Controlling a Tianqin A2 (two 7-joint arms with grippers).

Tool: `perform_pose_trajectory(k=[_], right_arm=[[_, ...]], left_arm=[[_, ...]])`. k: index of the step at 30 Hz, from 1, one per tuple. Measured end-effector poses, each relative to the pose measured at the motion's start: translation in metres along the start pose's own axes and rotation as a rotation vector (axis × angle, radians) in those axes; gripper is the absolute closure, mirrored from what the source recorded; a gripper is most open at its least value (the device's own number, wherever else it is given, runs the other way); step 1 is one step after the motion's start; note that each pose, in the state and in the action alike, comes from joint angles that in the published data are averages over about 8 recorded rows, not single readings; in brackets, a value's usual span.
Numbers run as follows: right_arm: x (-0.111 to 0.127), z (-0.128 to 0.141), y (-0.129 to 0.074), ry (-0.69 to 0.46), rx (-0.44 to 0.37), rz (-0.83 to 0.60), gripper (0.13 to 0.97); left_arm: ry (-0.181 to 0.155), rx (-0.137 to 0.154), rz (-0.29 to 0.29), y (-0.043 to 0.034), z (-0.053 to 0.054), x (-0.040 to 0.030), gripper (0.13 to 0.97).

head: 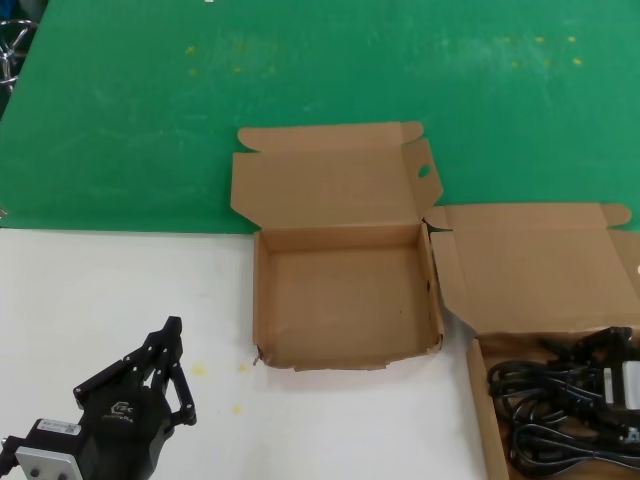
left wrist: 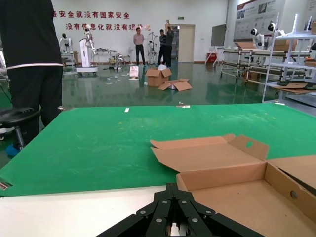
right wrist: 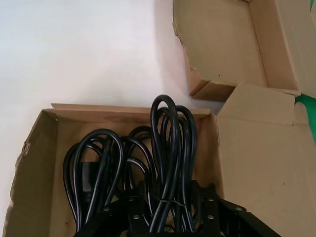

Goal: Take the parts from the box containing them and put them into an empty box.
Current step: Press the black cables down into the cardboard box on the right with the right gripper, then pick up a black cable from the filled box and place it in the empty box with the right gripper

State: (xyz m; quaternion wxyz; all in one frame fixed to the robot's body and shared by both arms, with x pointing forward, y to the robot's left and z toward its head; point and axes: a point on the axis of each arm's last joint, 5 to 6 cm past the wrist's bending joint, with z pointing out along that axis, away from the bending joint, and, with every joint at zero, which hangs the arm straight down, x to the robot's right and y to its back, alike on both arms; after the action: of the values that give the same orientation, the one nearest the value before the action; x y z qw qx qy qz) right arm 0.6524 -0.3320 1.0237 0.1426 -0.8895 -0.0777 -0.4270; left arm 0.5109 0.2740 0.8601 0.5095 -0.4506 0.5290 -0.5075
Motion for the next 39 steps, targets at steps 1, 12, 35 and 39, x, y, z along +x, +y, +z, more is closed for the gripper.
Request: perform_pose_trajectory(k=[1, 12, 35, 39], right_arm=[[0.001, -0.001, 0.0, 0.0, -0.002, 0.0, 0.649], [0.005, -0.004, -0.001, 0.009, -0.008, -0.01, 0.829], [0.065, -0.035, -0.05, 0.134, 0.037, -0.068, 0.858], [0.083, -0.038, -0.067, 0.174, 0.061, -0.085, 0.859]], left_arm=[[0.0, 0.0, 0.0, 0.0, 0.0, 0.0, 0.963], [0.0, 0.0, 0.0, 0.0, 0.0, 0.0, 0.963], [0.0, 0.0, 0.0, 0.0, 0.0, 0.0, 0.964], [0.0, 0.0, 0.0, 0.0, 0.0, 0.0, 0.964]])
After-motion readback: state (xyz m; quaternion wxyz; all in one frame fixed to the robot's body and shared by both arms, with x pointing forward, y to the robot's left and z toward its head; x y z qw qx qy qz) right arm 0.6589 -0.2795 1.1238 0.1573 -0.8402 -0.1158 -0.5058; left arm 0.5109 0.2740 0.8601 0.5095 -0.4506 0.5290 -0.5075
